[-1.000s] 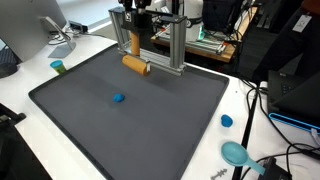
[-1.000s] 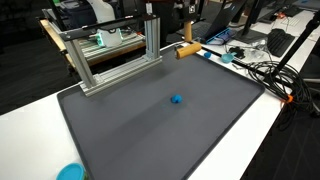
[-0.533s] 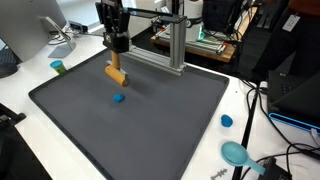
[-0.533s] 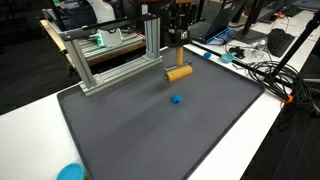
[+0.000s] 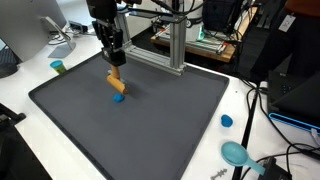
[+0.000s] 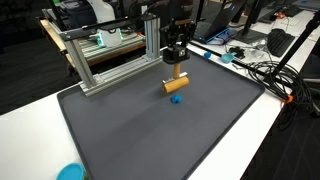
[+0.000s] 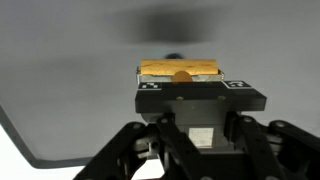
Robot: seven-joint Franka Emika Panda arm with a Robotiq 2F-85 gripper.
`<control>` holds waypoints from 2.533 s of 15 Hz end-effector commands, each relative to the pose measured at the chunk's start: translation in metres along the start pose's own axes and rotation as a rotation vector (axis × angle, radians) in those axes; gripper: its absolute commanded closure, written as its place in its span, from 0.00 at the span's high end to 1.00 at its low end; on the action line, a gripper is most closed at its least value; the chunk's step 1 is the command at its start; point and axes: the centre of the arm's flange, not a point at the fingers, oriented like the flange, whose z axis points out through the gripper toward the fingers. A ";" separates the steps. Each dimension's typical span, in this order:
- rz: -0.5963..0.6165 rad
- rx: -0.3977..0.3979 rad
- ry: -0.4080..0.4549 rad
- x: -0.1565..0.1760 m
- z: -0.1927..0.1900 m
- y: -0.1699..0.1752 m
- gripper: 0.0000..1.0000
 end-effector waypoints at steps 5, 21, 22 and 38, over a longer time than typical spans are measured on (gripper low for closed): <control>-0.193 0.044 0.035 0.008 0.016 0.002 0.22; -0.231 0.044 0.030 0.024 0.038 0.011 0.22; -0.229 0.042 0.023 0.024 0.041 0.011 0.22; -0.168 0.039 -0.052 0.020 0.068 0.006 0.22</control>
